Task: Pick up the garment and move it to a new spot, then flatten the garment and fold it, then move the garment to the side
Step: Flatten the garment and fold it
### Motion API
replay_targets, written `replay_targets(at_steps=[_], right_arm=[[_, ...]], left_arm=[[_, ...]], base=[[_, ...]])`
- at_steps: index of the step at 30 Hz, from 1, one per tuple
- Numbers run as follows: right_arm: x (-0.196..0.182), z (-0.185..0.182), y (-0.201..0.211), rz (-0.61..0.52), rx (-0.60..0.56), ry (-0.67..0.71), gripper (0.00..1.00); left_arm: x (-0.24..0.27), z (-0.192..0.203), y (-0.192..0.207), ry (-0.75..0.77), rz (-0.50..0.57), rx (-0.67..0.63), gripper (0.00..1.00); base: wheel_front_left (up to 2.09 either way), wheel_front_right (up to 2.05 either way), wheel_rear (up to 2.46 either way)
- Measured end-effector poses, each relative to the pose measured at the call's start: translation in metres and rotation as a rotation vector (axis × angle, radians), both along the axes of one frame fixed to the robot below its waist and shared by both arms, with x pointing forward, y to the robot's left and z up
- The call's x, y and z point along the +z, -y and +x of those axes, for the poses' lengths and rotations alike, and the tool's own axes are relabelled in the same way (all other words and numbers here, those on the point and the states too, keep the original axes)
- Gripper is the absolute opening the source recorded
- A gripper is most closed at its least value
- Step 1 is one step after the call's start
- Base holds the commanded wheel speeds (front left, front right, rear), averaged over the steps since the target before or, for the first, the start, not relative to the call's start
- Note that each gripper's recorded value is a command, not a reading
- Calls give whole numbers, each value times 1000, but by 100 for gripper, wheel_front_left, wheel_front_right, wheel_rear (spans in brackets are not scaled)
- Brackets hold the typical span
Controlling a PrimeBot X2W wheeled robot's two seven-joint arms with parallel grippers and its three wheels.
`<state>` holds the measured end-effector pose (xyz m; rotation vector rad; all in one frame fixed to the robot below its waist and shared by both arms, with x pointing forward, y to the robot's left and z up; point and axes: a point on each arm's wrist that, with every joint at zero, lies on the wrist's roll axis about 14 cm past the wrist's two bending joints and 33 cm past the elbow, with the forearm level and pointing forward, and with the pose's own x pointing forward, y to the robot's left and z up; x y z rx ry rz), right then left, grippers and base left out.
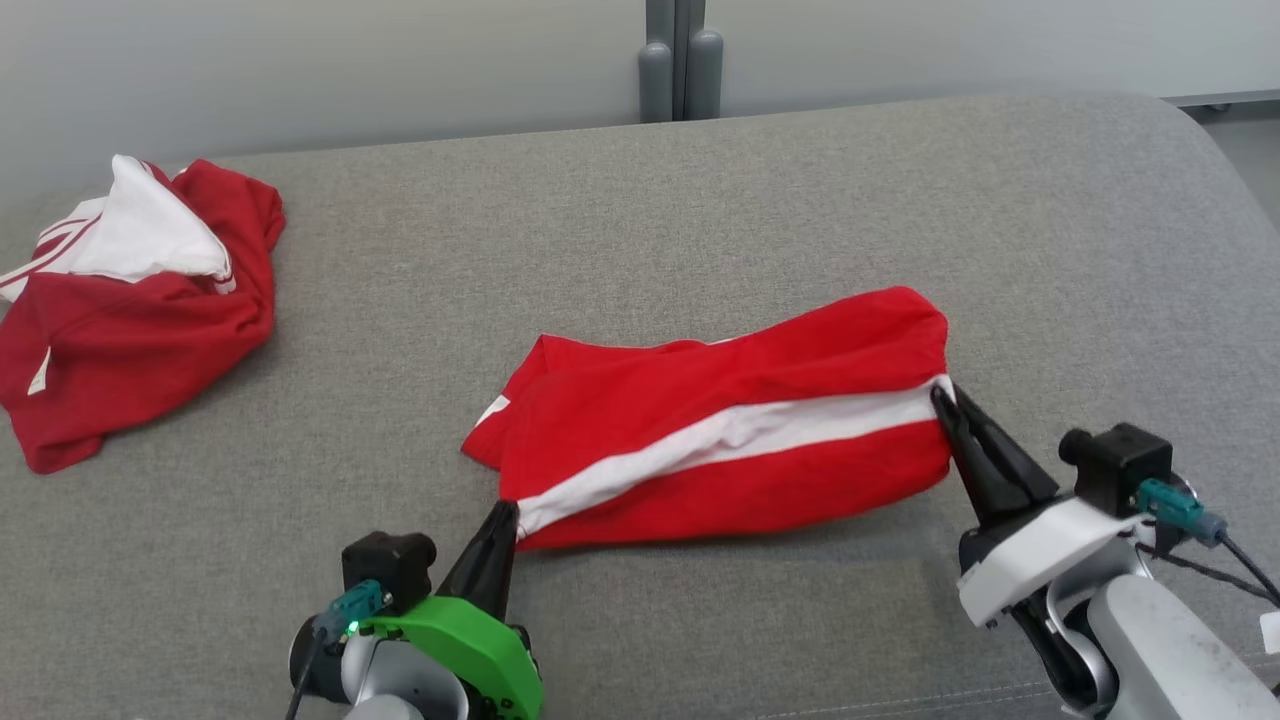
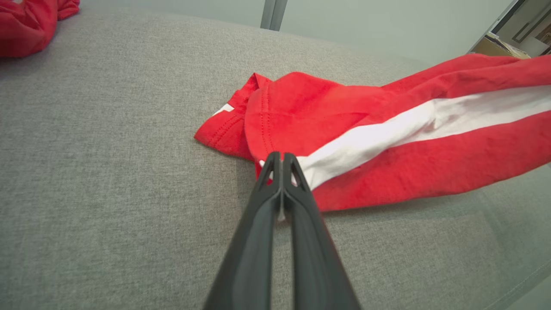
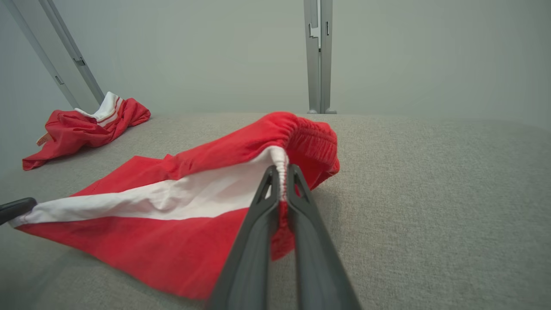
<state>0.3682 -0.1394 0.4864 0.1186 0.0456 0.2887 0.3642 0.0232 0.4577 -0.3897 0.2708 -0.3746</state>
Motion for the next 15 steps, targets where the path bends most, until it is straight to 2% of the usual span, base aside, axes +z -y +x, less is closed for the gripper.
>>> replay_targets(at_steps=[2,3,4,5,6,15], right_arm=[[-14,-10,-1,-1,2,-42,0],[-18,-14,-2,-1,5,-55,0],[-21,-16,-3,-1,6,-65,0],[-22,-18,-3,1,6,-70,0],[-23,-19,-4,1,6,-73,0],[-22,-20,-2,-1,1,-68,0]], left_arm=[[-9,-8,0,-37,1,-7,0],[-13,-12,0,-55,-1,-12,15],[-16,-16,1,-75,-12,-17,46],[-18,-19,3,-96,-26,-21,85],[-22,-23,4,-116,-29,-30,100],[-31,-35,11,-188,-53,-68,100]], base=[[0,0,0],[0,0,0],[0,0,0],[0,0,0],[0,0,0],[0,0,0]])
